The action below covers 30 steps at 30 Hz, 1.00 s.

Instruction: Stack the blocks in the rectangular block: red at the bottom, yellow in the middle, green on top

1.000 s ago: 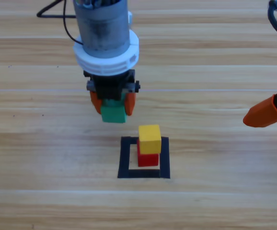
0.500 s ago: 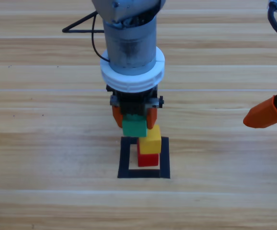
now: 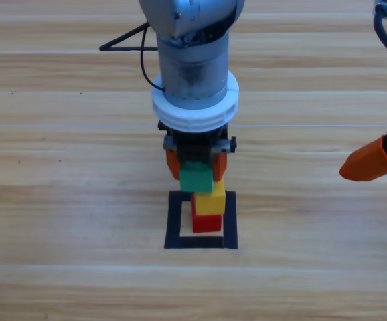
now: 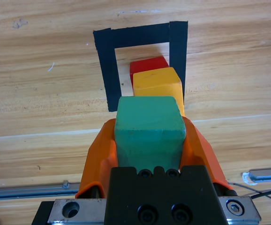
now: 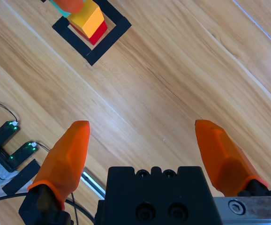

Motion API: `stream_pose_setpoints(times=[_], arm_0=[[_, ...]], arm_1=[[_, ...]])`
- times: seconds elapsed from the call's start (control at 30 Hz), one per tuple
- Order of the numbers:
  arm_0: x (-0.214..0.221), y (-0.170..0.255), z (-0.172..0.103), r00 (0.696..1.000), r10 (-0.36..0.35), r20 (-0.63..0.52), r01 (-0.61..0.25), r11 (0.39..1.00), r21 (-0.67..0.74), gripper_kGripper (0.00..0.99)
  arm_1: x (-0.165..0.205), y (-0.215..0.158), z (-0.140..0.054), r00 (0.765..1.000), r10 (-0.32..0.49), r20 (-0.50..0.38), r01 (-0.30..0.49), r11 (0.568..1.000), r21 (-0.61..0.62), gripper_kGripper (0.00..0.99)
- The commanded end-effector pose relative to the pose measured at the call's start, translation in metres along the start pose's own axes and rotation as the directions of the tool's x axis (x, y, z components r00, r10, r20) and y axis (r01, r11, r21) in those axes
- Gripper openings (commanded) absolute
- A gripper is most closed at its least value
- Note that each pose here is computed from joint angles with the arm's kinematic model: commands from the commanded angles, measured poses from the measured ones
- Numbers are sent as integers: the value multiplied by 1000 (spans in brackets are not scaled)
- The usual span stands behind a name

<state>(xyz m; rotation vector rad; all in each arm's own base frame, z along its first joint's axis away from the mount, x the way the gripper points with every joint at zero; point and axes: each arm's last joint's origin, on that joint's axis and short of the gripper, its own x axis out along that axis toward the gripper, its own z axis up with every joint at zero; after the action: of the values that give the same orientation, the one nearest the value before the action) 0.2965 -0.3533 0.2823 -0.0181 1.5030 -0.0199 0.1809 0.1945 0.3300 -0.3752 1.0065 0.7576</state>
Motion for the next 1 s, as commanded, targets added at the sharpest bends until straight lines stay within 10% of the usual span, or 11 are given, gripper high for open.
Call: stream_pose_setpoints(times=[0.03, 1.0], arm_0=[[26, -12, -1, 998, 36, -44, -35, 999, 17, 0], [36, -19, 3, 998, 37, -47, -36, 999, 28, 0]], arm_1=[[10, -4, -7, 999, 15, -45, -15, 1000, 5, 989], [16, -5, -6, 998, 18, -62, -18, 1000, 0, 989]])
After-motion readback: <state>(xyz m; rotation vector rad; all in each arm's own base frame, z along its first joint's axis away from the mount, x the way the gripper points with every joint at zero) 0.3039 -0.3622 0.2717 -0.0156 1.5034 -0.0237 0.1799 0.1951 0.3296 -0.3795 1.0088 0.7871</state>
